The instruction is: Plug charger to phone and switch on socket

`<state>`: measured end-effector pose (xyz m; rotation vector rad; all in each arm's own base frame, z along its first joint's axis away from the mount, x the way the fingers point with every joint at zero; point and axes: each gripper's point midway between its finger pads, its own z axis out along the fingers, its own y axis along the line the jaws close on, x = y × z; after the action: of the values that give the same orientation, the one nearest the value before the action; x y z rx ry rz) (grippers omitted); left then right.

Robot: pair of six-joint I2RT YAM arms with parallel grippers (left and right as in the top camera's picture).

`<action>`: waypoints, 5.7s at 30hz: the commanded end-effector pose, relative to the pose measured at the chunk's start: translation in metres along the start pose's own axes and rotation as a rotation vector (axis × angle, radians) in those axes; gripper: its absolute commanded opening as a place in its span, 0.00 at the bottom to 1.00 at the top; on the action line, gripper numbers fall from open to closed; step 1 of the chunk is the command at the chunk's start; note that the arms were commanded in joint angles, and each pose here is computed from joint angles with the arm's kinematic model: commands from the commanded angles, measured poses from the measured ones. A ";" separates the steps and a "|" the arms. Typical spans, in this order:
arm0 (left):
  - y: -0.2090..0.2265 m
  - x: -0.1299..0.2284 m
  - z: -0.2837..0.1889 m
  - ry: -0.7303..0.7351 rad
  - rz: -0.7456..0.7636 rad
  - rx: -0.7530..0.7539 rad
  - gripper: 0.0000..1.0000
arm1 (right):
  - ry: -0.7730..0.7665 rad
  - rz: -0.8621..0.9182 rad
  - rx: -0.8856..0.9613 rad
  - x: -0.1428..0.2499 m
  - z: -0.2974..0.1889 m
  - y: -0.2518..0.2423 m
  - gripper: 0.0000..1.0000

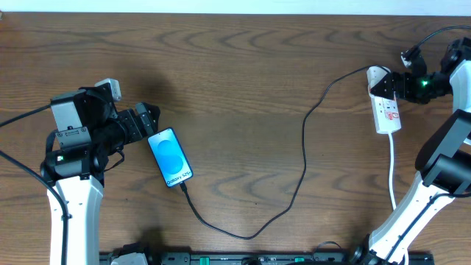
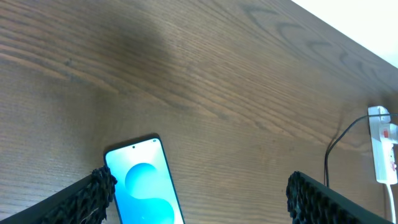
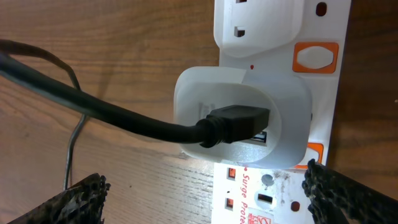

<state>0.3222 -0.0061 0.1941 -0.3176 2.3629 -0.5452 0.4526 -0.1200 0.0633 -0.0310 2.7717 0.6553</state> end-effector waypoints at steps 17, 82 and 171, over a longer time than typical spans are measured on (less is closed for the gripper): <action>-0.003 -0.003 -0.003 -0.008 0.016 0.010 0.90 | 0.014 0.016 -0.016 0.005 0.010 0.002 0.99; -0.002 0.000 -0.003 0.004 0.010 0.007 0.91 | 0.063 0.154 -0.099 0.038 0.066 0.013 0.99; 0.018 0.027 -0.054 -0.300 0.106 -0.148 0.90 | -0.260 0.135 0.349 -0.001 -0.180 0.080 0.99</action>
<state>0.2690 0.0114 0.2076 -0.3265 2.1667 -0.3030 0.3955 -0.1290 0.2458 0.2908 2.6238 0.1838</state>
